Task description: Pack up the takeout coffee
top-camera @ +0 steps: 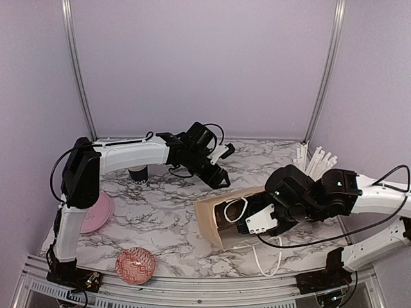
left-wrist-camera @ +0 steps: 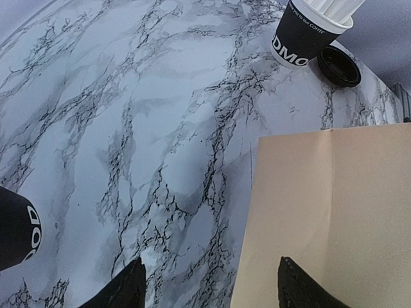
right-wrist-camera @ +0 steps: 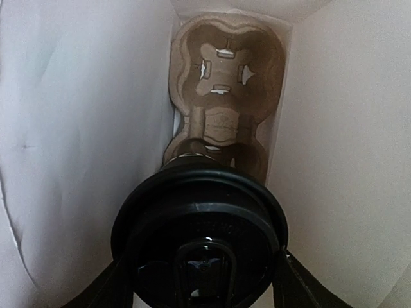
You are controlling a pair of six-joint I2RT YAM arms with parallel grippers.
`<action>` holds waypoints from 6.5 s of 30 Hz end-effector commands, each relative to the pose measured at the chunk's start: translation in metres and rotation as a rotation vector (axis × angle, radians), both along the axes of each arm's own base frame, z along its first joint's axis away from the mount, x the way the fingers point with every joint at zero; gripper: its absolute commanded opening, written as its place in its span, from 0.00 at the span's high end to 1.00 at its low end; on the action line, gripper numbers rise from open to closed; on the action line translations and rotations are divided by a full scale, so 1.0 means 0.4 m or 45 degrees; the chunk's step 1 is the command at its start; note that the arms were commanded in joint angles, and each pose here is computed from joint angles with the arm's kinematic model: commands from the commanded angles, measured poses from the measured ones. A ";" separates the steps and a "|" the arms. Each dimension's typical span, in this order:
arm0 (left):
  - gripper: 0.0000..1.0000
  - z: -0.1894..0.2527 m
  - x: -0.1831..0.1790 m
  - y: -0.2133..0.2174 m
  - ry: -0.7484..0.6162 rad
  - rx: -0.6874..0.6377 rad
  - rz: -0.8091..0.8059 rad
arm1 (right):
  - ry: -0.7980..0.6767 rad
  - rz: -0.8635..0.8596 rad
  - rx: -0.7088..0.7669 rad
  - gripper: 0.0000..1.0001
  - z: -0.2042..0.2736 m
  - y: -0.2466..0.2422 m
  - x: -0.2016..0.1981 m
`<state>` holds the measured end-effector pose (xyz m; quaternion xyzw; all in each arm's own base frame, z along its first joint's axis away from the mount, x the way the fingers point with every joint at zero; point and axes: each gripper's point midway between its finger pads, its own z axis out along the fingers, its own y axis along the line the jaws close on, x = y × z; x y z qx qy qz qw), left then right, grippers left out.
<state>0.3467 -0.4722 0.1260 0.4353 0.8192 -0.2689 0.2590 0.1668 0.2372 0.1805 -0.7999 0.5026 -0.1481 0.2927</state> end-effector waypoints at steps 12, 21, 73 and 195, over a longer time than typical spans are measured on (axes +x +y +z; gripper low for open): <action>0.30 -0.050 -0.028 -0.033 0.096 -0.002 -0.076 | -0.138 -0.017 0.168 0.60 0.014 0.003 0.020; 0.31 -0.086 -0.054 -0.046 0.148 0.001 -0.120 | -0.199 -0.046 0.189 0.60 0.013 0.012 0.056; 0.32 0.019 -0.050 0.149 0.108 0.039 0.074 | 0.503 -0.043 0.035 0.61 -0.050 0.082 0.021; 0.19 0.006 0.378 0.201 -0.216 0.272 0.512 | 0.847 -0.112 0.333 0.06 0.179 0.129 0.158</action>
